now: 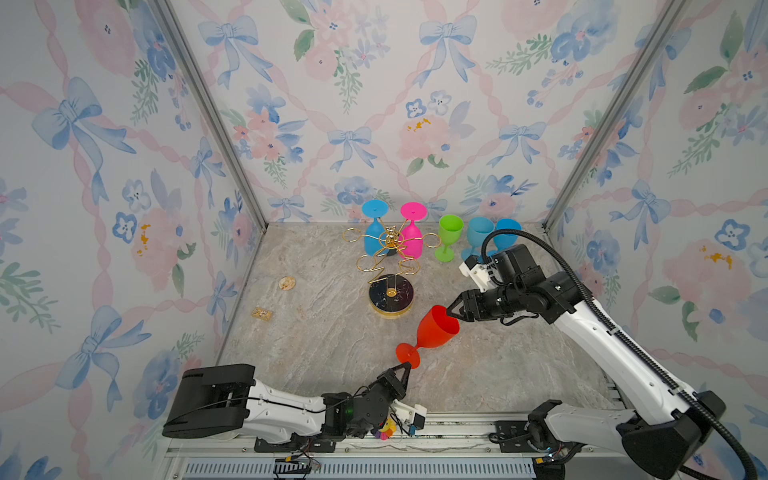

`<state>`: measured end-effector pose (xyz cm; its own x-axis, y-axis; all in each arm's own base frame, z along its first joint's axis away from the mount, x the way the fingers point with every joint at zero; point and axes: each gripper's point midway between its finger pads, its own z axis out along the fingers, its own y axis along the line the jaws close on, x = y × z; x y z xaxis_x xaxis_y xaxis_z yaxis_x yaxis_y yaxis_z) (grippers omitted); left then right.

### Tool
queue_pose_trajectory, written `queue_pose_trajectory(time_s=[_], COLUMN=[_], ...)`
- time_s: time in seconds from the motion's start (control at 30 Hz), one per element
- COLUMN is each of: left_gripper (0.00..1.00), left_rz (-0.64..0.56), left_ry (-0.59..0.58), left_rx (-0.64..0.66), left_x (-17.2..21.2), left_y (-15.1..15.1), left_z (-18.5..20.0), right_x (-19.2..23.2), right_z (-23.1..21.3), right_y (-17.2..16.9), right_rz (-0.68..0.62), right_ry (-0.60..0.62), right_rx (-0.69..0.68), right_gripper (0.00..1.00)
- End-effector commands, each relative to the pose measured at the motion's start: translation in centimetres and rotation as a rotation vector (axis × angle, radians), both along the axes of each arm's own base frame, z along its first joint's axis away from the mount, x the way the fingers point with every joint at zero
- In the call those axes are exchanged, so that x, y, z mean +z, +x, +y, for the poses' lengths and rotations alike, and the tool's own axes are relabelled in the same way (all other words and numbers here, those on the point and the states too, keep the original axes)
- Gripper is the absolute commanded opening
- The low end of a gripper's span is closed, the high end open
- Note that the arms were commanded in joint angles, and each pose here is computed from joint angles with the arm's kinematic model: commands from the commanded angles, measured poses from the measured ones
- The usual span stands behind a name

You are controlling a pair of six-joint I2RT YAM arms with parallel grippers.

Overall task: Take the wine glass off the wine glass rack
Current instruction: 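Close the right gripper on the rim of the red glass bowl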

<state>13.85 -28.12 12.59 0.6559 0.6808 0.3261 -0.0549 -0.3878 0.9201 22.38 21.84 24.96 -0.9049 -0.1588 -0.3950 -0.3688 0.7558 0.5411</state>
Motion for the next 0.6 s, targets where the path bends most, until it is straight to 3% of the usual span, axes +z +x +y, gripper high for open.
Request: queue_pose_trajectory(time_s=[0.0,0.57], left_gripper=[0.0,0.0], left_rz=[-0.009,-0.02], left_ry=[-0.046,-0.044], left_rx=[0.001,0.018], left_x=[1.1,1.3], left_y=[0.0,0.3], left_z=[0.0,0.2], right_x=[-0.9,-1.6], right_z=[0.3,1.3], right_y=[-0.6,-1.0], right_rz=[0.025,0.058], right_ry=[-0.017,0.041], right_rx=[0.033,0.061], right_gripper=[0.53,0.34])
